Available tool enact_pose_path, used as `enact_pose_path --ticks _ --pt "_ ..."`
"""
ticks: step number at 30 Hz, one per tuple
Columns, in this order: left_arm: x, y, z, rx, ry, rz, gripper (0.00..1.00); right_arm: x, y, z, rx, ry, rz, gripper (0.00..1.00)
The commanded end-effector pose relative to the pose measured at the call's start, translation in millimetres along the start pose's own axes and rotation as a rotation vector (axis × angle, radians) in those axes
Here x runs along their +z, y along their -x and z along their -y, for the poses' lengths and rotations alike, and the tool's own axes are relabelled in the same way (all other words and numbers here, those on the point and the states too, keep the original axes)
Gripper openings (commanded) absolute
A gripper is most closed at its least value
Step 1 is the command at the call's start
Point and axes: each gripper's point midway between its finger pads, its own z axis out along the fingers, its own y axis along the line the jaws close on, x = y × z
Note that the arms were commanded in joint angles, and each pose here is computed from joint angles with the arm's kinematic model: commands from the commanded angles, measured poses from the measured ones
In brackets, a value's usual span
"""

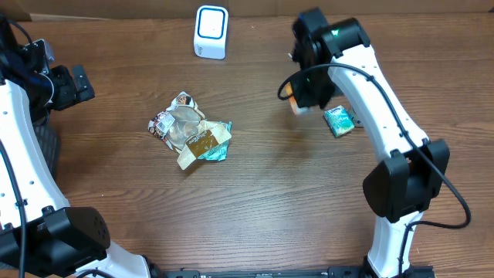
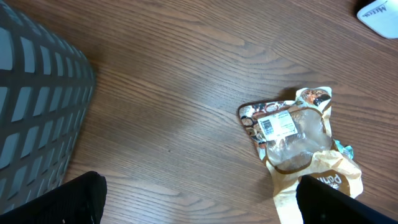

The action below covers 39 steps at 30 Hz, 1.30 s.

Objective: Scan the item barcode
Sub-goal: 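Carry the orange pack right and set it beside the jar, release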

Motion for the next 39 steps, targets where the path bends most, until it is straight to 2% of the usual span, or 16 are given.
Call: enact_pose_path --ticks 1,6,11,13,15,16,17,18,19,23,27,29,31,33,37,39 --pt "2 0 4 0.030 -0.006 -0.005 1.00 35 -19 18 0.070 0.019 -0.102 0.04" --pt "2 0 4 0.030 -0.006 -0.005 1.00 66 -30 50 0.151 0.012 -0.138 0.04" --pt "2 0 4 0.030 -0.006 -0.005 1.00 73 -27 76 0.217 0.014 -0.116 0.04" --pt "2 0 4 0.030 -0.006 -0.005 1.00 73 -26 84 0.232 0.010 -0.112 0.11" --pt "2 0 4 0.030 -0.006 -0.005 1.00 73 -27 89 0.238 -0.004 -0.113 0.12" --pt "2 0 4 0.030 -0.006 -0.005 1.00 73 -28 91 0.239 -0.013 -0.113 0.15" --pt "2 0 4 0.030 -0.006 -0.005 1.00 73 -28 94 0.241 -0.024 -0.113 0.26" --pt "2 0 4 0.030 -0.006 -0.005 1.00 73 -28 94 0.241 -0.024 -0.112 0.49" --pt "2 0 4 0.030 -0.006 -0.005 1.00 73 -27 94 0.242 -0.025 -0.111 0.56" --pt "2 0 4 0.030 -0.006 -0.005 1.00 68 -24 94 0.242 -0.023 -0.102 0.67" --pt "2 0 4 0.030 -0.006 -0.005 1.00 50 -18 87 0.233 0.002 -0.086 0.72" --pt "2 0 4 0.030 -0.006 -0.005 1.00 36 -11 71 0.221 0.063 -0.068 0.75" --pt "2 0 4 0.030 -0.006 -0.005 1.00 21 -3 49 0.208 0.165 -0.043 0.90" --pt "2 0 4 0.030 -0.006 -0.005 1.00 8 6 21 0.190 0.300 -0.016 0.99" --pt "2 0 4 0.030 -0.006 -0.005 1.00 -19 30 -47 0.129 0.675 0.060 1.00" --pt "2 0 4 0.030 -0.006 -0.005 1.00 -25 37 -71 0.086 0.779 0.091 1.00"
